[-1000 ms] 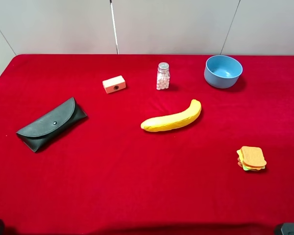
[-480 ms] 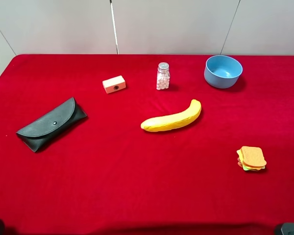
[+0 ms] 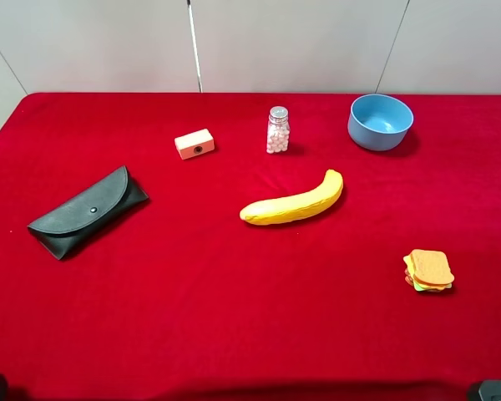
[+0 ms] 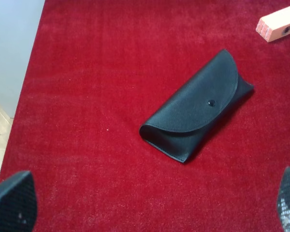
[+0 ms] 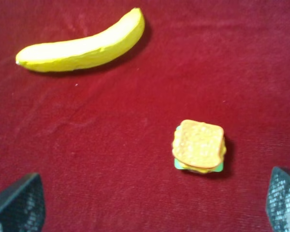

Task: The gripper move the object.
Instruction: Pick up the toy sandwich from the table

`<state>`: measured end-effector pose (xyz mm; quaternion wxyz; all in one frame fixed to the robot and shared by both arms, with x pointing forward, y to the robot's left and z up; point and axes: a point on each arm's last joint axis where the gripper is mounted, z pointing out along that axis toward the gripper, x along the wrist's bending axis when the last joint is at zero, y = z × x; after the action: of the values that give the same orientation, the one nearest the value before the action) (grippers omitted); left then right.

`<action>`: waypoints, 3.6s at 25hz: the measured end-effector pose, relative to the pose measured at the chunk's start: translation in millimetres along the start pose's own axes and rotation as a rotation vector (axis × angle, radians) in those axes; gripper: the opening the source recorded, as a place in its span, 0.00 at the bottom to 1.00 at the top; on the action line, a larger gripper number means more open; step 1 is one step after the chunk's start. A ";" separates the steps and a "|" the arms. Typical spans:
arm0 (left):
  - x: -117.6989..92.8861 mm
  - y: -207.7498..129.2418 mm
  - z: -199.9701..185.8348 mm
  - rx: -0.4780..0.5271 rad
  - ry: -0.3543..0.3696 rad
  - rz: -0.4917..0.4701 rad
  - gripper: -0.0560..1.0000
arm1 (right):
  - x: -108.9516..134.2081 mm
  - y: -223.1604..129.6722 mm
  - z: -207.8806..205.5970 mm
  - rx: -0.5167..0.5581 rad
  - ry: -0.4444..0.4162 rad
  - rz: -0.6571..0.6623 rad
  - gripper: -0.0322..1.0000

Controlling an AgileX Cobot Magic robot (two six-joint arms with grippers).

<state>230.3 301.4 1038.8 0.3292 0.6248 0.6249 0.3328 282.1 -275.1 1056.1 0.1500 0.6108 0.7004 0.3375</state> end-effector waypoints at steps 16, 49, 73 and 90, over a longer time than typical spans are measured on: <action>0.0 0.0 0.0 0.000 0.000 0.000 0.99 | -5.1 38.6 72.9 0.265 -0.025 0.041 0.70; 0.0 0.0 0.0 0.000 0.000 0.000 0.99 | -27.9 14.6 155.9 0.446 -0.126 0.081 0.70; 0.0 0.0 0.0 0.000 0.000 0.000 0.99 | -48.6 6.0 183.2 0.482 -0.205 0.182 0.70; 0.0 0.0 0.0 0.000 0.000 0.000 0.99 | -57.1 -6.6 213.3 0.545 -0.230 0.193 0.70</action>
<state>230.3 301.4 1038.8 0.3292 0.6248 0.6249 0.3328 421.8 -268.1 885.1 0.0261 0.7263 0.6824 0.0784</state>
